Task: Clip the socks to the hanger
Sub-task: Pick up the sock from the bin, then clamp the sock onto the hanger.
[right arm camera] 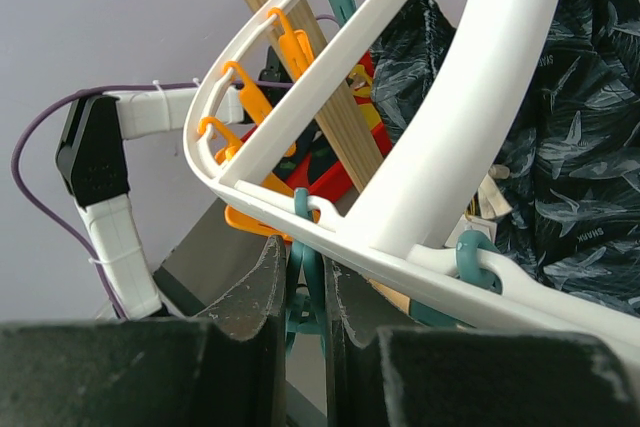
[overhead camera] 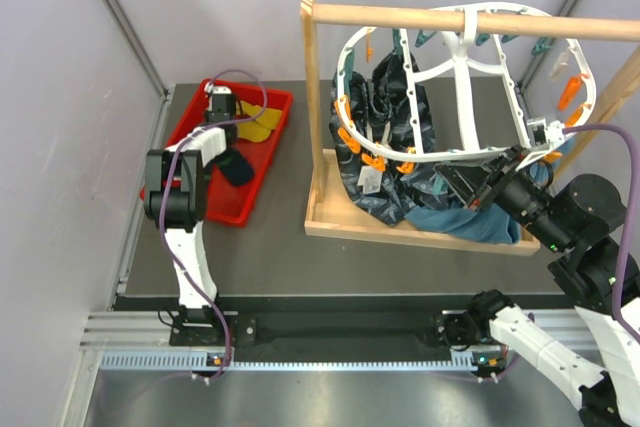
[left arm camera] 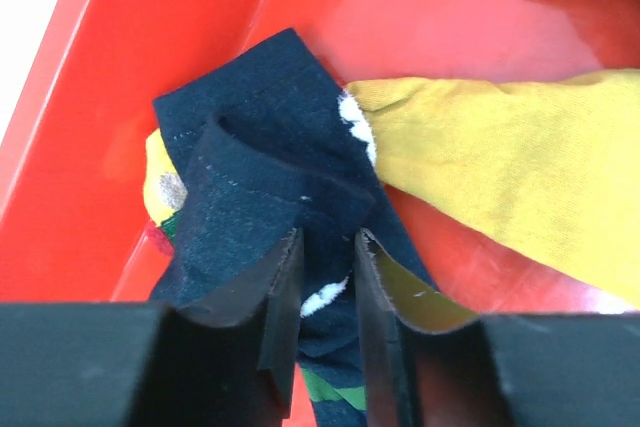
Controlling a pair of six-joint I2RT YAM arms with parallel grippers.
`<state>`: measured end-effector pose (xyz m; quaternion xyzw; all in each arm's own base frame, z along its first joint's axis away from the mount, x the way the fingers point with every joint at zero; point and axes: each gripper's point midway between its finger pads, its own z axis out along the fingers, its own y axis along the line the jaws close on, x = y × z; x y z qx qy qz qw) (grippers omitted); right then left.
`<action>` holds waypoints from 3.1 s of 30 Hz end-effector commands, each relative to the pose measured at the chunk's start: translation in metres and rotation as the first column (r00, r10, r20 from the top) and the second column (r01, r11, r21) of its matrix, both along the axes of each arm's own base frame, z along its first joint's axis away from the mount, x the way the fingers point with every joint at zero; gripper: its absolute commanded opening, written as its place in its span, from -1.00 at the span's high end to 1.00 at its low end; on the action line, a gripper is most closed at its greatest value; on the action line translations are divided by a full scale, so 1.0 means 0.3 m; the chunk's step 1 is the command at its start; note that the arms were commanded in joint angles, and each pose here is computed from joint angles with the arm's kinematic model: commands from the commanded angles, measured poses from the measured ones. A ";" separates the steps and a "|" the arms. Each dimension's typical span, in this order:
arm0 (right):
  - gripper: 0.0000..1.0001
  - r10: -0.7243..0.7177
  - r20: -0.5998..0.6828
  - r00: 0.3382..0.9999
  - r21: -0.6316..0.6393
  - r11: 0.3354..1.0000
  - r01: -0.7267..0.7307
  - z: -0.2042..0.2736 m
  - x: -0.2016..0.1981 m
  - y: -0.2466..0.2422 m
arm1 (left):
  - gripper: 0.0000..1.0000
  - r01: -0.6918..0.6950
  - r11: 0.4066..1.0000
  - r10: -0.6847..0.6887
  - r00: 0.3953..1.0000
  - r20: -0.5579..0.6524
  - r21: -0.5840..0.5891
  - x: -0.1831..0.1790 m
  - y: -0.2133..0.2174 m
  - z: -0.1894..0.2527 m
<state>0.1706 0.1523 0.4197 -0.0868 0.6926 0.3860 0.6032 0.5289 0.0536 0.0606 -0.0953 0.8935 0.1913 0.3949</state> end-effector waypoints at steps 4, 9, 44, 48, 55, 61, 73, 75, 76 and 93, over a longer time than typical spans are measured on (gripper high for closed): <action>1.00 0.049 -0.011 0.999 -0.002 0.999 -0.049 -0.007 -0.022 0.020 | 0.89 -0.017 1.000 0.017 1.000 0.025 -0.013 0.013 0.017 0.037; 1.00 0.053 -0.021 0.998 -0.003 0.999 -0.053 -0.015 -0.017 0.026 | 1.00 -0.059 0.993 0.070 0.992 0.106 -0.103 -0.010 -0.006 0.181; 1.00 0.023 -0.082 0.996 -0.026 0.999 -0.025 -0.063 0.031 0.036 | 1.00 0.880 -0.079 -0.464 0.383 0.799 -0.468 -1.230 -0.967 1.005; 1.00 0.011 -0.093 0.996 -0.029 0.999 -0.014 -0.072 0.034 0.031 | 1.00 0.890 -0.182 -0.519 0.273 0.810 -0.417 -1.285 -1.091 1.035; 1.00 0.025 -0.094 0.995 -0.048 0.998 -0.029 -0.083 0.028 0.034 | 1.00 0.862 -0.348 -0.595 0.100 0.797 -0.368 -1.407 -1.285 1.054; 1.00 0.018 -0.101 0.995 -0.056 0.998 -0.024 -0.092 0.024 0.028 | 1.00 0.850 -0.414 -0.587 0.024 0.809 -0.326 -1.411 -1.366 1.091; 1.00 -0.035 -0.126 0.991 -0.049 0.998 0.029 -0.107 0.044 0.009 | 1.00 0.909 -0.330 -0.570 0.024 0.821 -0.256 -1.345 -1.430 1.165; 1.00 -0.058 -0.141 0.988 -0.041 0.998 0.053 -0.109 0.053 0.001 | 1.00 0.916 -0.318 -0.581 0.016 0.814 -0.246 -1.340 -1.444 1.166; 1.00 -0.061 -0.143 0.988 -0.041 0.998 0.056 -0.110 0.055 0.000 | 1.00 0.923 -0.297 -0.582 0.026 0.813 -0.242 -1.331 -1.448 1.167; 1.00 -0.123 -0.181 0.976 0.013 0.992 0.127 -0.092 0.072 -0.023 | 1.00 1.000 0.016 -0.678 0.030 0.734 -0.026 -1.367 -1.519 1.158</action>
